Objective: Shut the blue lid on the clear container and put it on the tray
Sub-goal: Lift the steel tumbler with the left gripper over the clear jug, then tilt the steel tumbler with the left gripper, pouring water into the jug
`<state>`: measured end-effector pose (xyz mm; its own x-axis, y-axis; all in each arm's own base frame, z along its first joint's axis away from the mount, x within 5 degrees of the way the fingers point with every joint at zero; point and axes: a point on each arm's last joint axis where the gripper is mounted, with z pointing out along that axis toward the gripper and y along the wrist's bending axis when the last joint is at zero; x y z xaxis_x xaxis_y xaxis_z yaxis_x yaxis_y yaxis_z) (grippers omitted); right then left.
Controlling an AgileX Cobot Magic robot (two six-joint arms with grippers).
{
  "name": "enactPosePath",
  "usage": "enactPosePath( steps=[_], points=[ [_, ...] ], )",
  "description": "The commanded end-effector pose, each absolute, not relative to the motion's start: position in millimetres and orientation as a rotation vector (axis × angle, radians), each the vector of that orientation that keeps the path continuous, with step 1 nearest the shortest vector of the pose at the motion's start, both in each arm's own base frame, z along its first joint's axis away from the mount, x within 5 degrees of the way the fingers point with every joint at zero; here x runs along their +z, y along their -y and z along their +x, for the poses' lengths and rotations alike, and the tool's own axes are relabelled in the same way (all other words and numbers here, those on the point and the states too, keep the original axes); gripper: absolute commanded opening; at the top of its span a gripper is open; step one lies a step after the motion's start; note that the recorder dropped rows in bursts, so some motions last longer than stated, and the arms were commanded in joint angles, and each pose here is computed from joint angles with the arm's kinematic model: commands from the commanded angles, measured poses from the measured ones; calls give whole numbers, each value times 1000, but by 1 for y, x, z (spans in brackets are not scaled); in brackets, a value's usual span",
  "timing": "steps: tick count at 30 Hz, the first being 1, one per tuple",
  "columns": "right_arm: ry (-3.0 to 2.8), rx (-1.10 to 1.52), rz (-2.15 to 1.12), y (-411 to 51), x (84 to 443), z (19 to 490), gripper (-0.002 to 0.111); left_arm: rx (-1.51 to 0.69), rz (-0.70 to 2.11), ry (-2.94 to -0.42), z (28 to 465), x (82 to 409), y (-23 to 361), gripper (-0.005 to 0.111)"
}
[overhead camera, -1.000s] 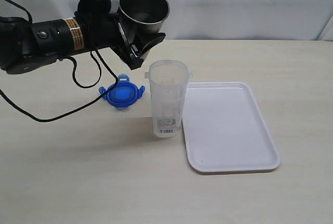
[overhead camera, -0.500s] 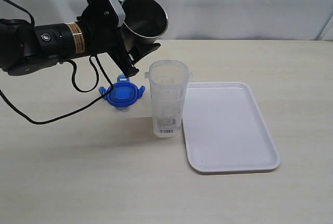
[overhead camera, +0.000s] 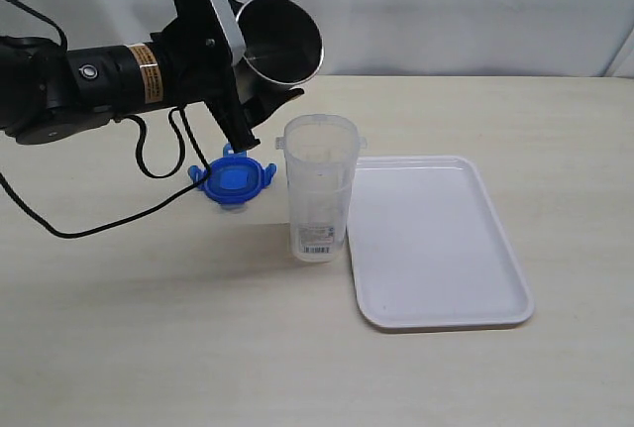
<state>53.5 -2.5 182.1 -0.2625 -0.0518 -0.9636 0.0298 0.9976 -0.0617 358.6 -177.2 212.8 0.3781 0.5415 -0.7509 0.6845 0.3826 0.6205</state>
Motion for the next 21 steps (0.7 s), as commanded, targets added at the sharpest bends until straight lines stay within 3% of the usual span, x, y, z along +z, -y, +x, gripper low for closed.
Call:
enactPosePath(
  steps=[1, 21],
  points=[
    [-1831, -77, -18, 2, 182, 53, 4, -125, 1248, -1181, 359, 229, 180, 0],
    [-1831, -77, -18, 2, 182, 53, 4, -30, 1338, -1089, 358, 228, 181, 0]
  ],
)
